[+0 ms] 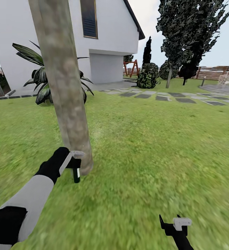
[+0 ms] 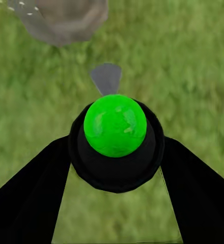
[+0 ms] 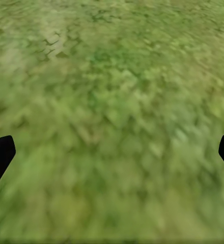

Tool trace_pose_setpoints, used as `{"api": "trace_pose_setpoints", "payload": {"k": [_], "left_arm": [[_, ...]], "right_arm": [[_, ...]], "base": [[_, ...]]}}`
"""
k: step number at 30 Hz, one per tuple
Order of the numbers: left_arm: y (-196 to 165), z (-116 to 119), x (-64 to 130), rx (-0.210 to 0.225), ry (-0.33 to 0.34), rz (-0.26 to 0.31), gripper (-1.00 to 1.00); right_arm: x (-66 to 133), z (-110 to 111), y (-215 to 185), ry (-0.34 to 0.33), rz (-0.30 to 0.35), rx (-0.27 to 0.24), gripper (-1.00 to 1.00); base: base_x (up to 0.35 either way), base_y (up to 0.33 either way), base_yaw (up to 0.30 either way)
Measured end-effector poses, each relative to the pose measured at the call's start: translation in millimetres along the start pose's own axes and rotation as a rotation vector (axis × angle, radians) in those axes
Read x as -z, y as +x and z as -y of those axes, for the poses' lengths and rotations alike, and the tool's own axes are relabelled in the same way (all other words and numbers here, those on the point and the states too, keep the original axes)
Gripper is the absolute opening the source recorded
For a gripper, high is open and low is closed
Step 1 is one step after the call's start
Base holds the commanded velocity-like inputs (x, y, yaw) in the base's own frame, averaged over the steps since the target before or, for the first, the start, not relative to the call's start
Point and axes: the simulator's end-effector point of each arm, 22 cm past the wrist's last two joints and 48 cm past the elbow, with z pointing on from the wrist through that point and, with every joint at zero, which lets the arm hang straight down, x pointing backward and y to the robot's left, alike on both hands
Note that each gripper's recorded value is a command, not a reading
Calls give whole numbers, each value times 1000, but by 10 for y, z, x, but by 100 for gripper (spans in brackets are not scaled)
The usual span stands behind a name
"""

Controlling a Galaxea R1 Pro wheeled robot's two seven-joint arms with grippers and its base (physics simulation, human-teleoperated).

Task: In the garden, pick up the pesticide atomizer on the floor and spray pesticide onto both trees until each tree trunk is fully covered.

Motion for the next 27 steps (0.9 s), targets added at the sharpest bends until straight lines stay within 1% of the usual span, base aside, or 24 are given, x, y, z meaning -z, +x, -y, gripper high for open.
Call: {"api": "trace_pose_setpoints", "payload": {"k": [1, 2, 3, 4, 7, 8, 12, 14, 16, 17, 18, 21, 24, 25, 26, 27], "left_arm": [[14, 45, -5, -15, 22, -3, -100], [35, 11, -10, -26, 36, -8, -100], [63, -159, -13, -23, 24, -12, -100], [99, -375, -13, -19, -2, -17, -100], [194, -847, 3, 3, -57, -31, -100], [207, -890, 5, 8, -59, -32, -100], [192, -841, 6, 10, -47, -29, -100], [140, -662, 6, 9, -18, -21, -100], [82, -418, 6, -2, 13, -14, -100], [55, -342, 11, -8, 20, -10, -100], [44, -341, 15, -12, 17, -8, -100], [48, -447, 23, -4, 3, -10, -100], [84, -913, 67, 14, -62, -13, -100], [98, -1024, 81, 21, -75, -14, -100], [117, -1073, 82, 28, -77, -16, -100], [161, -1073, 62, 30, -74, -23, -100]], "right_arm": [[0, -1, 0, 0, 0, 0, 100], [0, -1, 0, 0, 0, 0, 100], [0, -2, 0, -1, 0, 0, 100], [-1, -6, 0, -2, 0, 0, 100], [0, -14, 0, -2, 0, -1, 100], [0, -16, 0, -3, 0, -1, 100], [0, -22, 0, -3, 0, -2, 100], [0, -22, 1, -2, 0, -2, 100], [0, -23, 1, -3, 0, -2, 100], [0, -22, 0, -3, 0, -2, 100], [0, -20, 0, -3, 0, -2, 100], [0, -20, 0, -3, 0, -2, 100], [0, -21, 0, -3, 0, -2, 100], [0, -18, 0, -3, 0, -2, 100], [0, -18, 0, -3, 0, -2, 100], [0, -19, 1, -2, 0, -2, 100]], "base": [[0, 0, 0], [0, 0, 0], [0, 0, -21], [0, 0, -105], [82, 17, -163], [218, 131, -54], [221, 164, -12], [60, 40, -1], [14, 9, 0], [4, 2, 0], [2, 1, 0], [0, 0, 0], [0, 0, 0], [0, 0, 0], [0, 0, 0], [0, 0, 0]]}}
